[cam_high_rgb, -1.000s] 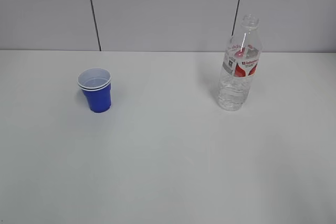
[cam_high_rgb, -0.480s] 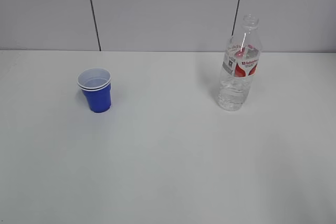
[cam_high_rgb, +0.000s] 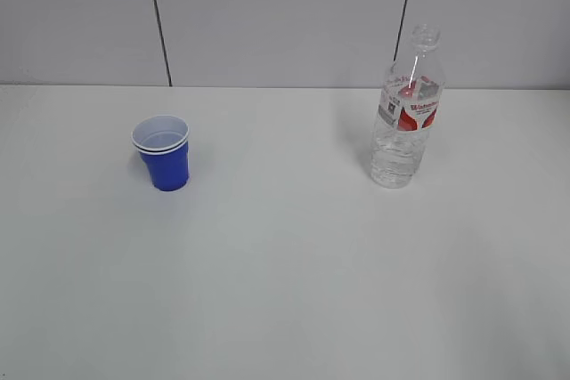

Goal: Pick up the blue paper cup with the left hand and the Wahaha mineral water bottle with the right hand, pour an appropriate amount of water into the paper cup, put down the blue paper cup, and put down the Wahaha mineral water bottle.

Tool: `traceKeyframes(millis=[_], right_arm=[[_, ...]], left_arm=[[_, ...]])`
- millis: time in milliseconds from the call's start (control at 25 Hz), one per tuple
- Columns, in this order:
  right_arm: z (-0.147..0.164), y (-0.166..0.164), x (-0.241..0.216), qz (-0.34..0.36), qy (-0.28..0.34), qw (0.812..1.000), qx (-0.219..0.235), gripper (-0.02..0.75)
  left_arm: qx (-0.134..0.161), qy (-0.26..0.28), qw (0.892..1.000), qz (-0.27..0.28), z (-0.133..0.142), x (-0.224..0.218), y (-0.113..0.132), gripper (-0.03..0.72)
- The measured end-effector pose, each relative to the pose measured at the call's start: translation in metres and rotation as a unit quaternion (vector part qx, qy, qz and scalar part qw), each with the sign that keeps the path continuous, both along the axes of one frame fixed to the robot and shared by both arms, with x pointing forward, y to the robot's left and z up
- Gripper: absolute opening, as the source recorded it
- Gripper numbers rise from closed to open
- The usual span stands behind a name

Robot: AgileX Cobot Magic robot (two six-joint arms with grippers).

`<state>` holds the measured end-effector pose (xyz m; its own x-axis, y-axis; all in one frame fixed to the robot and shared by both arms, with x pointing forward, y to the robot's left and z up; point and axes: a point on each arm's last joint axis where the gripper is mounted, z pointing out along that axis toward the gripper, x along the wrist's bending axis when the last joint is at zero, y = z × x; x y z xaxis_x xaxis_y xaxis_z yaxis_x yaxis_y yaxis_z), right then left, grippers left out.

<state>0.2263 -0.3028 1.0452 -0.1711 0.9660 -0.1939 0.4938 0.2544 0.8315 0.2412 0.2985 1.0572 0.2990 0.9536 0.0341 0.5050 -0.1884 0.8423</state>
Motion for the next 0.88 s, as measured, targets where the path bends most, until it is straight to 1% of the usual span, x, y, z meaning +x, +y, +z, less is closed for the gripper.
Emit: traceKeyframes(millis=[440, 880], right_arm=[[0.0, -0.0001, 0.0, 0.0, 0.0, 1.0, 0.0, 0.587], [0.0, -0.0001, 0.0, 0.0, 0.0, 1.0, 0.0, 0.587]], left_arm=[[0.0, 0.0, 1.0, 0.0, 0.0, 0.0, 0.0, 0.41], [-0.001, 0.0, 1.0, 0.0, 0.0, 0.0, -0.0001, 0.405]])
